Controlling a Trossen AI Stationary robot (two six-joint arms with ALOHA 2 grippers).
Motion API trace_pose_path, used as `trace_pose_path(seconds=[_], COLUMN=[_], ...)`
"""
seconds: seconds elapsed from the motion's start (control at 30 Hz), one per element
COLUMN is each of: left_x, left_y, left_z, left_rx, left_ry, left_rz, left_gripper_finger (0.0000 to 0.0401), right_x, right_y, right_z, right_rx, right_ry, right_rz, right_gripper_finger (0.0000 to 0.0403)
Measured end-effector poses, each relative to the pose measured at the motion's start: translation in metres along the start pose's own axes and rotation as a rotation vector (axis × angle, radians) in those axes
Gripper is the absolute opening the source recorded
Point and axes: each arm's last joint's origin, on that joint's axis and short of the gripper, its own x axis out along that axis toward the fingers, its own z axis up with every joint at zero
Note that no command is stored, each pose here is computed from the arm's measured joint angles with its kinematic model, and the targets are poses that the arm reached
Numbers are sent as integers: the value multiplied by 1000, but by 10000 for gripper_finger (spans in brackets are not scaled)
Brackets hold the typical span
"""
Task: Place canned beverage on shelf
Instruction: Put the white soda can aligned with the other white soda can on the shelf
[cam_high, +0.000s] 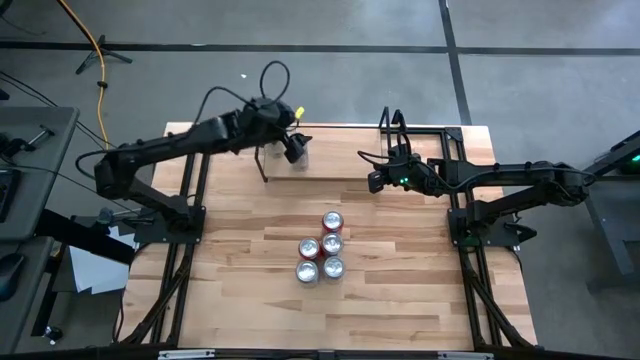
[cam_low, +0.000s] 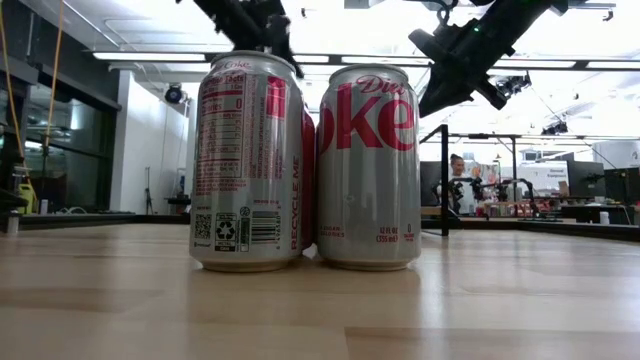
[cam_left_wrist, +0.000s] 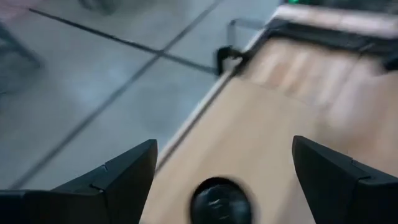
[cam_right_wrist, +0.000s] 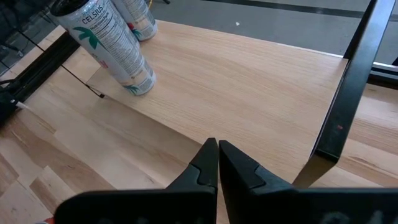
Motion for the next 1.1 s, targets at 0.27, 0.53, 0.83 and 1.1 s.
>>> trace_pose_path(seconds=[0.27, 0.53, 0.83, 1.1], left_x=[-5, 37, 53, 53], left_y=[27, 40, 34, 37], left_z=[44, 27, 20, 18], left_rx=[103, 254, 433, 602], left_ry=[191, 453, 461, 497], left_rz=[-253, -423, -492, -395], left_gripper_finger=[321, 321, 321, 321], right_x=[0, 0, 0, 0], right_y=[0, 0, 1, 1], right_z=[0, 0, -1, -1], right_rx=[1, 3, 0, -23], right_ry=[1, 9, 28, 30], right_rz=[1, 10, 29, 32], right_gripper_finger=[0, 0, 0, 0])
